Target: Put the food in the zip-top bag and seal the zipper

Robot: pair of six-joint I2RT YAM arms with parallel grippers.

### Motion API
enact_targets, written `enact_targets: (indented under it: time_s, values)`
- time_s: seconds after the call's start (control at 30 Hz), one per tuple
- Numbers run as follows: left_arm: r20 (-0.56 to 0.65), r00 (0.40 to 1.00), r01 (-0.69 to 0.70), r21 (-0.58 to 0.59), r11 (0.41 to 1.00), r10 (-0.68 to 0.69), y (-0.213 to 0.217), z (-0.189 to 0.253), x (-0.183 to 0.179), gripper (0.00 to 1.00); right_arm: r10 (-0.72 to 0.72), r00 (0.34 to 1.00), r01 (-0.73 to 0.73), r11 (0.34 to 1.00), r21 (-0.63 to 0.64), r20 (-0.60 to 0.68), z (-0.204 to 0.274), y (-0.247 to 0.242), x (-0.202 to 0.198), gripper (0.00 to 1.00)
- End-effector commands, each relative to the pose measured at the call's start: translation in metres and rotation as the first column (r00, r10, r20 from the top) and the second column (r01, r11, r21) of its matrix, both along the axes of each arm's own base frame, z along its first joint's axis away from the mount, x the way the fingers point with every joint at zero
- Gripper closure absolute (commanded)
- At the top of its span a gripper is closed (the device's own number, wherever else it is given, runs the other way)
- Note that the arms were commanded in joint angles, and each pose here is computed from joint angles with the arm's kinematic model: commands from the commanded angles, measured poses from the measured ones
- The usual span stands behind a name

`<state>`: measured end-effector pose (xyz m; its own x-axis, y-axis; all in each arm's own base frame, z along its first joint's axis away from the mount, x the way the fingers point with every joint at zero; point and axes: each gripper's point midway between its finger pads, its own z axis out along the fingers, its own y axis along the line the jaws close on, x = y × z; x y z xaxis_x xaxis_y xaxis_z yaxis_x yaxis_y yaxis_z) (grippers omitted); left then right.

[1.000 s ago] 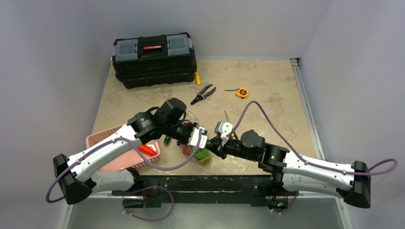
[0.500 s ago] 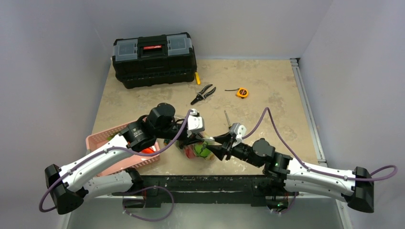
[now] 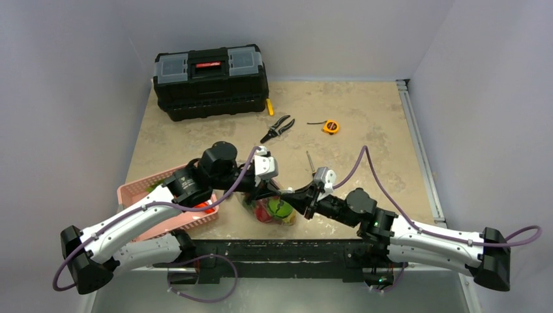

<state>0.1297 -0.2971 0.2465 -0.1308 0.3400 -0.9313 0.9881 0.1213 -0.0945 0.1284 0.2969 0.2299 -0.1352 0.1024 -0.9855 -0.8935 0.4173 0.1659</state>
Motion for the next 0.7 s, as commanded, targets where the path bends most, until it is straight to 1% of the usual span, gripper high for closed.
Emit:
enact_targets:
  time_s: [0.0,0.03,0.07,0.13,0.17,0.2,0.3,0.47,0.57,0.63,0.67]
  values:
    - [0.06,0.996,0.065,-0.07,0.995,-0.061,0.0,0.026,-0.01,0.98,0.003,1.0,-0.005,0.998,0.058,0.031,0.026,0.001,0.0,1.0]
    - [0.066,0.995,0.083,-0.074,0.994,-0.078,0.001,0.028,-0.013,0.86,-0.001,1.0,-0.001,0.998,0.059,0.03,0.026,-0.001,0.001,1.0]
    - [0.068,0.994,0.088,-0.082,0.993,-0.083,0.001,0.031,-0.014,0.72,-0.004,1.0,0.002,0.998,0.06,0.029,0.027,-0.001,0.001,1.0]
    - [0.081,0.993,0.093,-0.103,0.99,-0.085,0.0,0.036,-0.015,0.49,0.001,1.0,-0.002,0.998,0.059,0.028,0.028,-0.002,0.0,1.0]
    - [0.096,0.991,0.102,-0.117,0.988,-0.091,-0.002,0.041,-0.015,0.4,0.008,1.0,-0.01,0.999,0.053,0.029,0.027,-0.001,-0.001,1.0]
    - [0.108,0.99,0.11,-0.13,0.985,-0.096,-0.004,0.045,-0.014,0.35,0.018,0.999,-0.019,0.999,0.048,0.029,0.027,0.0,-0.003,1.0]
    - [0.132,0.983,0.144,-0.141,0.979,-0.126,-0.012,0.057,-0.012,0.34,0.019,1.0,-0.019,0.999,0.026,0.021,0.024,0.001,-0.002,1.0]
    - [0.137,0.975,0.195,-0.131,0.972,-0.177,-0.024,0.063,-0.008,0.35,0.019,1.0,-0.019,0.999,0.029,0.02,0.026,0.003,-0.001,1.0]
    - [0.14,0.97,0.219,-0.132,0.967,-0.2,-0.03,0.063,-0.007,0.39,0.019,1.0,-0.019,1.0,0.021,0.016,0.025,0.004,-0.001,1.0]
    - [0.131,0.964,0.247,-0.129,0.96,-0.231,-0.032,0.063,-0.01,0.43,0.018,1.0,-0.019,1.0,0.016,0.014,0.024,0.005,0.0,1.0]
    - [0.122,0.962,0.26,-0.126,0.957,-0.245,-0.033,0.061,-0.012,0.43,0.018,1.0,-0.018,1.0,0.014,0.013,0.024,0.005,0.0,1.0]
